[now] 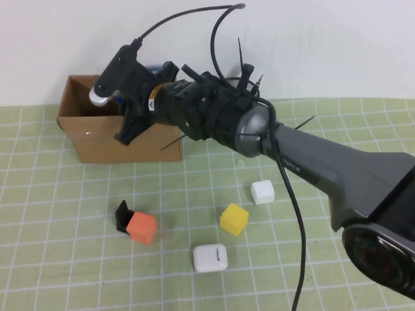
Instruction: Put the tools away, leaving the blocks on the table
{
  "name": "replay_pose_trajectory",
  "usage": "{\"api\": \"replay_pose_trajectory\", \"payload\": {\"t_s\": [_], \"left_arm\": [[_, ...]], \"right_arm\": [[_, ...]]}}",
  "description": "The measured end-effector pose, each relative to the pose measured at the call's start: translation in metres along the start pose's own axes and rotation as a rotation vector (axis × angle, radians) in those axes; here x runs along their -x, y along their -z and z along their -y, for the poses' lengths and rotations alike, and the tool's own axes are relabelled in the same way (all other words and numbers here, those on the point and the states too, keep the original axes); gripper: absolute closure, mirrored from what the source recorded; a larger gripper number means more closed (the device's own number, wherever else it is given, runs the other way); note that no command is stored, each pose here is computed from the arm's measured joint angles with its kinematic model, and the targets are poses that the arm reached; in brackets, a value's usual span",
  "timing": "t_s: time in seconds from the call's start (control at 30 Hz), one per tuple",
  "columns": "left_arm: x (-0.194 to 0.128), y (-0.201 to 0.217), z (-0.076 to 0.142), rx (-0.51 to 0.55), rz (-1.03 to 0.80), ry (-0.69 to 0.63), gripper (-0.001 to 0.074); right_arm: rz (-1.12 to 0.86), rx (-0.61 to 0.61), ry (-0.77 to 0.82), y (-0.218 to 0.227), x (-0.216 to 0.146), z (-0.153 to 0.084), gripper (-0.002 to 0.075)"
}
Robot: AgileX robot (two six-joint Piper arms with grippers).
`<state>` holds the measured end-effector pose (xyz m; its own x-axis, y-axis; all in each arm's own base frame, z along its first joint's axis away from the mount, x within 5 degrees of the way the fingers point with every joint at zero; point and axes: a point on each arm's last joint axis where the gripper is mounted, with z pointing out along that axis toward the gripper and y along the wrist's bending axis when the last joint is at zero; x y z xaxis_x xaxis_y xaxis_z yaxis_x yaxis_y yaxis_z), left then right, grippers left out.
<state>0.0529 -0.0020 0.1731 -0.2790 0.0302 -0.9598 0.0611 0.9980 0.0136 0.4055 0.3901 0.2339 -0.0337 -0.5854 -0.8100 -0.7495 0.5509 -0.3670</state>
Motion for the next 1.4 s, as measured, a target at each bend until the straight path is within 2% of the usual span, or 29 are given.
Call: {"api": "replay_pose_trajectory", "payload": {"t_s": [0.13,0.3,0.37,0.43,0.53,0.63,0.8,1.03,1.23,1.4], "left_arm": [[0.000,0.000,0.000,0.000,0.000,0.000,0.0738],[0.000,0.000,0.000,0.000,0.000,0.000,0.0738],[0.000,0.000,0.000,0.000,0.000,0.000,0.0738],[0.000,0.000,0.000,0.000,0.000,0.000,0.0738],[0.000,0.000,0.000,0.000,0.000,0.000,0.0738],[0.000,0.000,0.000,0.000,0.000,0.000,0.0738],[0.000,0.000,0.000,0.000,0.000,0.000,0.0738],[0.000,0.000,0.000,0.000,0.000,0.000,0.0738],[0.000,0.000,0.000,0.000,0.000,0.000,0.0738],[0.000,0.000,0.000,0.000,0.000,0.000,0.0738]], "right_arm": [[-0.010,0.001,0.001,0.004,0.003,0.002,0.0446],[-0.019,-0.004,-0.026,0.030,0.024,0.013,0.0416],[-0.058,0.001,-0.069,0.050,0.034,0.019,0.0445],[-0.095,0.003,-0.125,0.075,0.047,0.026,0.0508],[-0.141,-0.002,-0.159,0.123,0.069,0.039,0.0647],[-0.194,-0.016,-0.169,0.164,0.082,0.049,0.0709],[-0.243,-0.040,-0.230,0.219,0.094,0.059,0.0729],[-0.312,-0.141,-0.365,0.285,0.098,0.074,0.0733],[-0.270,-0.212,-0.353,0.323,0.102,0.083,0.0734],[-0.276,-0.239,-0.312,0.356,0.092,0.086,0.0734]]}}
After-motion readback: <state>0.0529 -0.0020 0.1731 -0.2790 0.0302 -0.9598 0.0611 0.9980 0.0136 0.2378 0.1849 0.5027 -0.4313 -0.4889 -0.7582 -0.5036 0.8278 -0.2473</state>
